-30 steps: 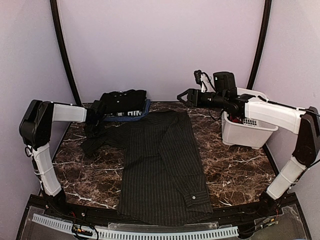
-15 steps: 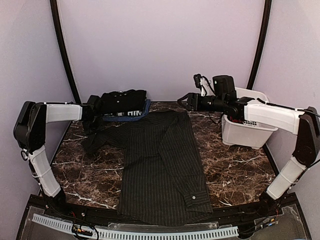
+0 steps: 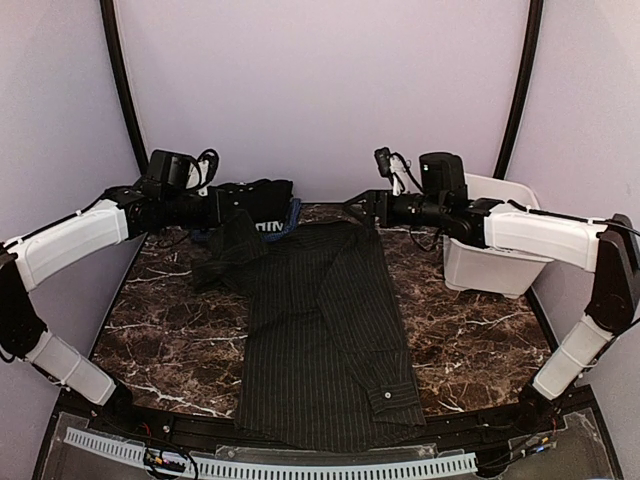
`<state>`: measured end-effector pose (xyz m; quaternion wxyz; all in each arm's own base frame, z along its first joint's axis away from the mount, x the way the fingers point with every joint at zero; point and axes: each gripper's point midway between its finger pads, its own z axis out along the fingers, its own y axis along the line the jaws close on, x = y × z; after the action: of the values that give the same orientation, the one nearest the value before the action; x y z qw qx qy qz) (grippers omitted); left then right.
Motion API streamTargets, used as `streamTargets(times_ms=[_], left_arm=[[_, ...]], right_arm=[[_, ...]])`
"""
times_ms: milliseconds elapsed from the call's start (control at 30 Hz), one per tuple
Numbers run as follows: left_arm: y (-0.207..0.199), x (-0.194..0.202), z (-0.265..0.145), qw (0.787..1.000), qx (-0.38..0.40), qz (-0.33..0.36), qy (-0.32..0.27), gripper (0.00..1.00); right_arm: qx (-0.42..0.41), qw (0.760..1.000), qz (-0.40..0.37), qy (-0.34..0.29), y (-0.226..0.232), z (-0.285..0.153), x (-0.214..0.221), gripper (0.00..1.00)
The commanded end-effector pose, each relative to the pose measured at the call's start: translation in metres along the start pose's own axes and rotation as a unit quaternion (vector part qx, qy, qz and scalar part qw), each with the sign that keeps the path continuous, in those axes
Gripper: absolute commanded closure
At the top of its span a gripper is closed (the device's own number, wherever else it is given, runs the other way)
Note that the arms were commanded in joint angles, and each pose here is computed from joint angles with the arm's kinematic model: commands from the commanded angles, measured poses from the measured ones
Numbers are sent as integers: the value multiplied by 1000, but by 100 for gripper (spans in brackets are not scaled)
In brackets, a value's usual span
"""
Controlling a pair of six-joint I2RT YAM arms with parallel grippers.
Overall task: Fold and stack the long sleeve shirts
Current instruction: Pick up the sleeve from the corner of the board, then pass from the left arm to the right
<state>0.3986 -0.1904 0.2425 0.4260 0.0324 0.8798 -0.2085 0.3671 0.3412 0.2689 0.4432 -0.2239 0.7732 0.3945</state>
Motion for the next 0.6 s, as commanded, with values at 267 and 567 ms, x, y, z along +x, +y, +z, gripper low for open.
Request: streamTargets(times_ms=[267, 567], left_arm=[[-126, -38, -63, 948, 307, 85, -22, 100], [-161, -33, -74, 911, 398, 102, 8, 100]], right_arm=[[-106, 993, -55, -23, 55, 4, -6, 28], [-100, 985, -136, -21, 72, 5, -3, 28]])
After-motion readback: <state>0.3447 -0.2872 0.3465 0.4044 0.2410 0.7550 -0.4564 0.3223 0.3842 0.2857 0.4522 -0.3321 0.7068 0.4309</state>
